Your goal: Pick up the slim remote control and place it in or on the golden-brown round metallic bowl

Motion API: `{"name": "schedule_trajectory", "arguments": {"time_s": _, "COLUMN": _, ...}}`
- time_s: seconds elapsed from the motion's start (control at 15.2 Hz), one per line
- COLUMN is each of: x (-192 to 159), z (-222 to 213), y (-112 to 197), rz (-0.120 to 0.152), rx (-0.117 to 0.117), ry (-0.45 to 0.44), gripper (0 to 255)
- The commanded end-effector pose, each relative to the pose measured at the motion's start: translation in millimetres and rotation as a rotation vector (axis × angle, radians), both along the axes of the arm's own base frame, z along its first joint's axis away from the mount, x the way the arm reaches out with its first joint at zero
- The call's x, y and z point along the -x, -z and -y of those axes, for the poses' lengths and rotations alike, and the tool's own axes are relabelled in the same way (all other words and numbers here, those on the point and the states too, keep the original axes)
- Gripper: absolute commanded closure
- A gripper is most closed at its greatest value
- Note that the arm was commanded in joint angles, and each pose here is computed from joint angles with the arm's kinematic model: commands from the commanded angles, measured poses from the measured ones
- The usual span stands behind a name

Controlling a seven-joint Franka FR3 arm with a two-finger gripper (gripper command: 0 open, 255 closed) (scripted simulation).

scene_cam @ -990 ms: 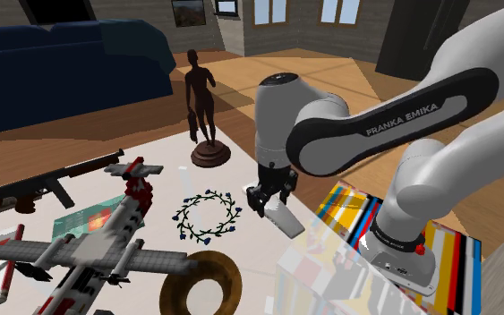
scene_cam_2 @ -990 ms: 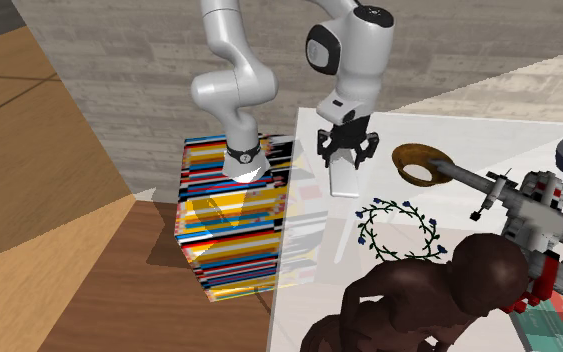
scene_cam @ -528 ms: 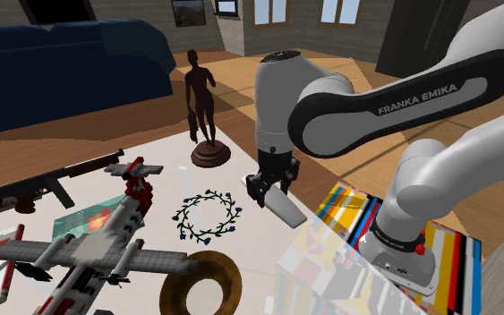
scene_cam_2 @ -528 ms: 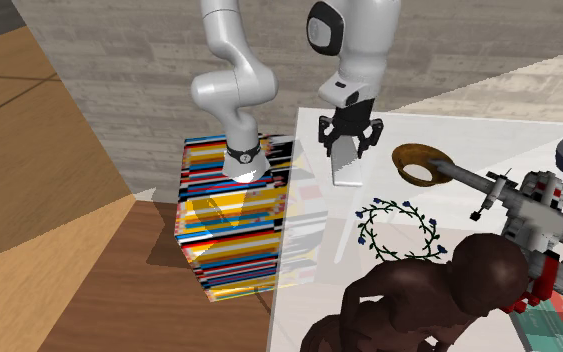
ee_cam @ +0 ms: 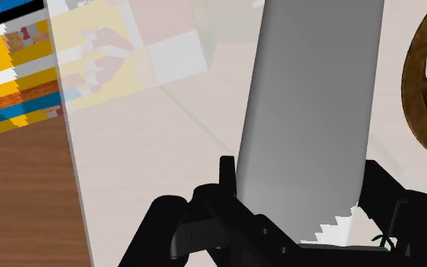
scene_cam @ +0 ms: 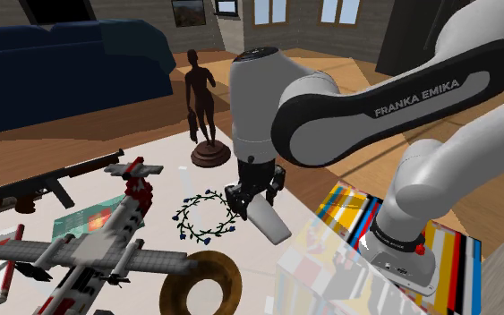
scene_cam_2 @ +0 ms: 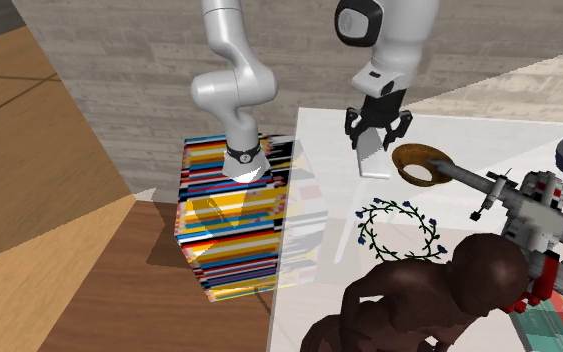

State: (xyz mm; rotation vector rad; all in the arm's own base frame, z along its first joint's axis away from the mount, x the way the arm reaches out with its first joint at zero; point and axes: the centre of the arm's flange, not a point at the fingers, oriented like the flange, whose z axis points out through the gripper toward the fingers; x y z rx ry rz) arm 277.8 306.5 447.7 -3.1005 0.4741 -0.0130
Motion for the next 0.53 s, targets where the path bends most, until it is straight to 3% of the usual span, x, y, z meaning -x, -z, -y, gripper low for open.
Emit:
{"name": "schedule_trajectory", "arguments": {"time_s": 0.0, "x": 0.2, "z": -26.6, "y": -1.7, "rz": 0.001, "rx": -0.001, "ry": 0.002, "gripper": 255}}
{"name": "schedule_trajectory", "arguments": {"time_s": 0.46, "x": 0.2, "z": -119.0, "y": -2.6, "rz": 0.001, "rx": -0.002, "ry": 0.002, "gripper": 255}}
